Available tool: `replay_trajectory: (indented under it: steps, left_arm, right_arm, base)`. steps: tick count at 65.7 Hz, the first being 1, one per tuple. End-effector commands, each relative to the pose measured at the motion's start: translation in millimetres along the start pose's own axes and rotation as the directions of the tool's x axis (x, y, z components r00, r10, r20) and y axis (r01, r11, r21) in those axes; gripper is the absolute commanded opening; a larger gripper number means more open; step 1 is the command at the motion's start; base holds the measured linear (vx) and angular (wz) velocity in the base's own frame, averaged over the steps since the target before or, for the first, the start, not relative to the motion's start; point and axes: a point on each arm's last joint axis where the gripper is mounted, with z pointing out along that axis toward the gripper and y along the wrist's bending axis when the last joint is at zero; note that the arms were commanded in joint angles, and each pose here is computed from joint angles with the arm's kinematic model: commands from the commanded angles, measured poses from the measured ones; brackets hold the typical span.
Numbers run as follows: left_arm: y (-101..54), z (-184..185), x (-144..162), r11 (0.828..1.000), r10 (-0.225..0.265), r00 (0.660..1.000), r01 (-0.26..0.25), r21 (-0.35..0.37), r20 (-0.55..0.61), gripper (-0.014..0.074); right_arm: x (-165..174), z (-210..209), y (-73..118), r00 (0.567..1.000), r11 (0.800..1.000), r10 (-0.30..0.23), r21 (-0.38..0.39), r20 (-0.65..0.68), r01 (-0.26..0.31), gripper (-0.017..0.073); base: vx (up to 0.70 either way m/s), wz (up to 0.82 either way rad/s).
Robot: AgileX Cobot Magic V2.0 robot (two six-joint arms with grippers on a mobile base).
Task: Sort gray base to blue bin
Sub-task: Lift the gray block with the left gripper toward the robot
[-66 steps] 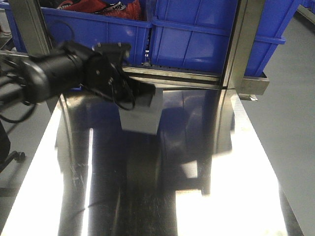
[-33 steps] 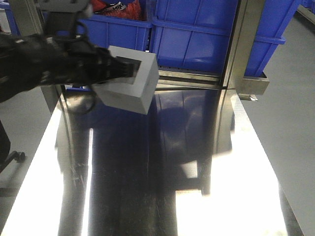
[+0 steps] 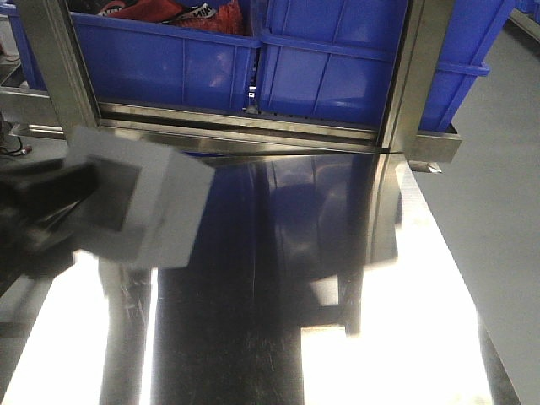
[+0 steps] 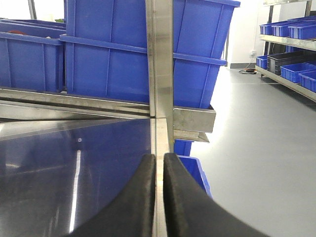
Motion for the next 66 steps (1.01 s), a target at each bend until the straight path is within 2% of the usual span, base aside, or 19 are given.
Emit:
replay_trajectory:
  steps: [1,15,31,66]
  left_arm:
    - [-3.7,-29,-7,0.996,-0.021,0.980,0.004,0.084,0.199,0.0005]
    - [4.1,-69,19,0.995,-0.032,0.956,0.002,0.103,0.293,0.0005]
    - [8.5,-98,29,0.993,-0.046,0.922,0.000,0.118,0.385,0.0005]
    - [8.7,-101,29,0.993,-0.048,0.917,0.000,0.121,0.395,0.0005]
  right_arm:
    - [-7,-1,0.1,0.997,1.000,-0.013,0.001,0.081,0.013,-0.0004]
    - [-7,-1,0.1,0.997,1.000,-0.013,0.001,0.081,0.013,-0.0004]
    - [-7,-1,0.1,0.997,1.000,-0.013,0.001,0.081,0.013,-0.0004]
    - [-7,-1,0.1,0.997,1.000,-0.013,0.001,0.081,0.013,-0.0004]
  base:
    - [0.00,0.00]
    - [0.00,0.00]
    - [0.00,0.00]
    - [0.00,0.00]
